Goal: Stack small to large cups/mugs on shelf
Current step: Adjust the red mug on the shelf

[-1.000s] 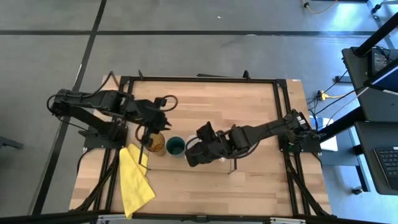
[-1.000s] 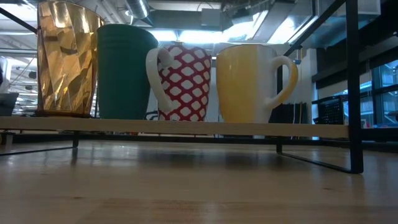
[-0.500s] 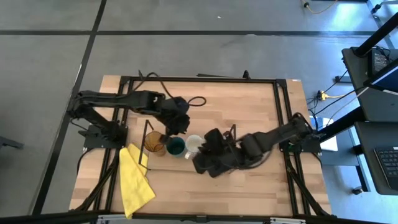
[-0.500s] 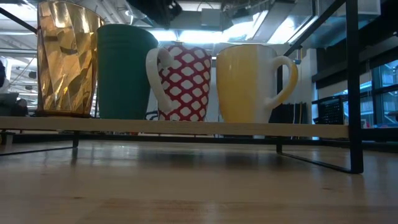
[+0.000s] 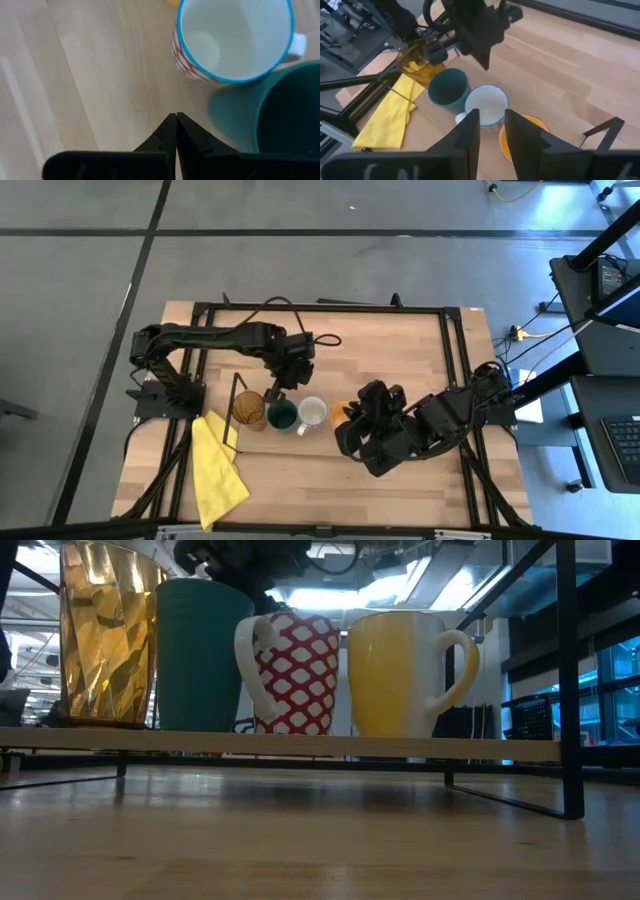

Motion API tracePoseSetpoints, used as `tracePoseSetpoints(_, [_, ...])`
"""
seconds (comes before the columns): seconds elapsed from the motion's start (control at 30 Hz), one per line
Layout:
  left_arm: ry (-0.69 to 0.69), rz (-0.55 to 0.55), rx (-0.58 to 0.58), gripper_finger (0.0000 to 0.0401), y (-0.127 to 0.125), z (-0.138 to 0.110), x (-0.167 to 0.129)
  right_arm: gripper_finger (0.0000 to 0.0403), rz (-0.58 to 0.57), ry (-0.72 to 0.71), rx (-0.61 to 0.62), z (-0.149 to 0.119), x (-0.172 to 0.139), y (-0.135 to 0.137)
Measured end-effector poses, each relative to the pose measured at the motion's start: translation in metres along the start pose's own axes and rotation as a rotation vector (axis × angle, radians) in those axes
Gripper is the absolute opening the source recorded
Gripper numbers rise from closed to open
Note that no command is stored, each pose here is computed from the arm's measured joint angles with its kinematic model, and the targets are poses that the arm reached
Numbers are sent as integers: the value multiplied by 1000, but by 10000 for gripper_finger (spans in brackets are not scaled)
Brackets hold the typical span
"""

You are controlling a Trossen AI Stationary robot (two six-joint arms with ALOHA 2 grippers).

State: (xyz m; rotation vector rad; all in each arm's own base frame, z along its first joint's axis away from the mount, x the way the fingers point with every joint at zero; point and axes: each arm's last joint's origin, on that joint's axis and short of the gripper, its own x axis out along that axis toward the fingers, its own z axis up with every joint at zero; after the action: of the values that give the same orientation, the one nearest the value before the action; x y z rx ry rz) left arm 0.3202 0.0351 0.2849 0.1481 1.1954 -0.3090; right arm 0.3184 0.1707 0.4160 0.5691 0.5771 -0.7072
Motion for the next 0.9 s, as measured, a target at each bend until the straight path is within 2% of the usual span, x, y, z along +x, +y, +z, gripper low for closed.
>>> tracePoseSetpoints(0.17, [-44, -64, 4, 7, 2, 5, 7, 92, -10, 7, -12, 0, -1, -2])
tracePoseSetpoints(0.27, [-79, -57, -10, 9, 1, 10, 9, 92, -15, 33, -22, 0, -2, -4])
tracePoseSetpoints(0.63, [2, -122, -30, 6, 0, 10, 31, 92, -14, 84, -49, -3, -4, -5])
tracePoseSetpoints(0.9, [-22, -149, -35, 4, 0, 13, 34, 92, -12, 84, -67, -4, -4, -5])
